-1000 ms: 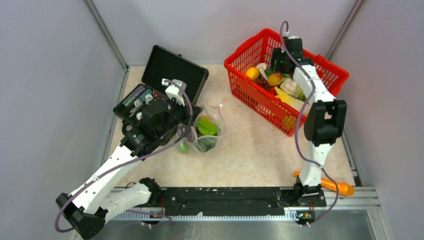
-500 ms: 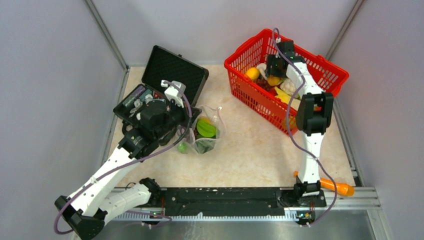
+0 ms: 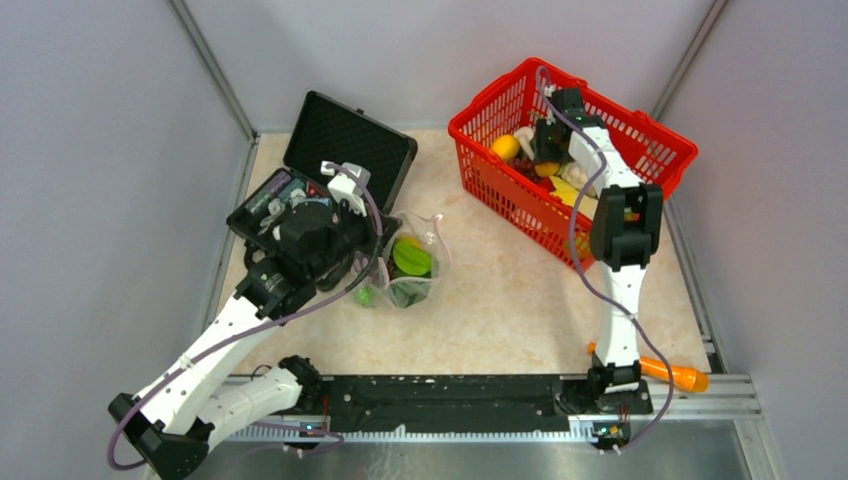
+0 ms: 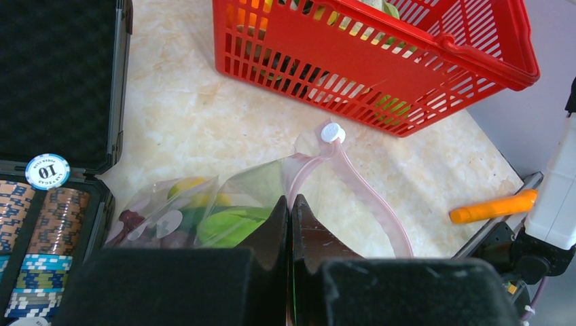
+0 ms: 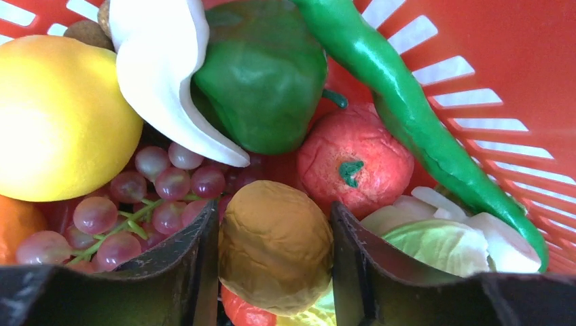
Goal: Place the food in the zip-top bag and seal the zipper
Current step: Pick up the fake fruit from the bin, then place the fake fruit in the zipper food storage bag.
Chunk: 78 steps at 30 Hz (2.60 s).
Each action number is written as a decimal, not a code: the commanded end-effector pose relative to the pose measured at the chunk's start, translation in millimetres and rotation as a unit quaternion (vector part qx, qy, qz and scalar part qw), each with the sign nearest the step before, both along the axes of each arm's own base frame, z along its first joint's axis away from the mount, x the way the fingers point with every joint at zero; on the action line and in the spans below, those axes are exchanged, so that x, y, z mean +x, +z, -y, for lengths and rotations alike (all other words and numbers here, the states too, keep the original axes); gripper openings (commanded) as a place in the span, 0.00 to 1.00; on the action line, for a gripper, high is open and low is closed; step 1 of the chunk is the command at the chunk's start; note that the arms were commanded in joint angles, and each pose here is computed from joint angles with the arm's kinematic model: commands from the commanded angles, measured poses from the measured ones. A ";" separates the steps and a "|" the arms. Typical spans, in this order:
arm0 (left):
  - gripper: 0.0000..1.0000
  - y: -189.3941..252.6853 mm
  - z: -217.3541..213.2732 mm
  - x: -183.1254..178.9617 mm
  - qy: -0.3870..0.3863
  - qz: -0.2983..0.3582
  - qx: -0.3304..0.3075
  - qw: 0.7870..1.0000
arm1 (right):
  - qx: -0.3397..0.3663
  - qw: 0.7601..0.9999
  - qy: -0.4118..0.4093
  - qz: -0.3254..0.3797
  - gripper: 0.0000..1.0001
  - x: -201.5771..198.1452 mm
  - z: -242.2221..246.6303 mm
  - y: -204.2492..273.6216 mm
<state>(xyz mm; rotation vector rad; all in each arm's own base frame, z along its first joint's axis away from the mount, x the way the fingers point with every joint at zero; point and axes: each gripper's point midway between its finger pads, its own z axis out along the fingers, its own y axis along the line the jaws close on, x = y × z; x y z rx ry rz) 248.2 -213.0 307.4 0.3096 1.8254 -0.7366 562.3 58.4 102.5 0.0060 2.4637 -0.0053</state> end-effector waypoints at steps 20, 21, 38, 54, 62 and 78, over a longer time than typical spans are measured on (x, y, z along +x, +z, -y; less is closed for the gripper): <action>0.00 29.8 8.0 5.7 -0.004 0.029 -0.040 0.999 | 0.117 0.968 0.024 0.220 0.13 -58.6 -24.6 151.9; 0.00 28.8 8.5 6.1 -0.005 0.028 -0.039 0.999 | 0.123 0.965 0.026 0.230 0.13 -62.8 -25.3 157.9; 0.00 29.1 14.0 10.5 -0.008 0.022 -0.040 0.999 | 0.283 0.858 0.170 0.393 0.12 -163.4 -78.8 270.2; 0.00 32.7 13.4 19.8 0.011 0.023 -0.044 0.999 | 0.348 0.750 0.435 0.356 0.13 -305.0 -231.7 261.4; 0.00 34.1 16.1 17.7 0.002 0.025 -0.050 0.998 | 0.340 0.743 0.475 0.326 0.14 -331.8 -276.4 239.6; 0.00 36.3 11.0 15.3 0.007 0.041 -0.052 0.998 | 0.298 0.769 0.491 0.280 0.25 -329.1 -321.6 204.1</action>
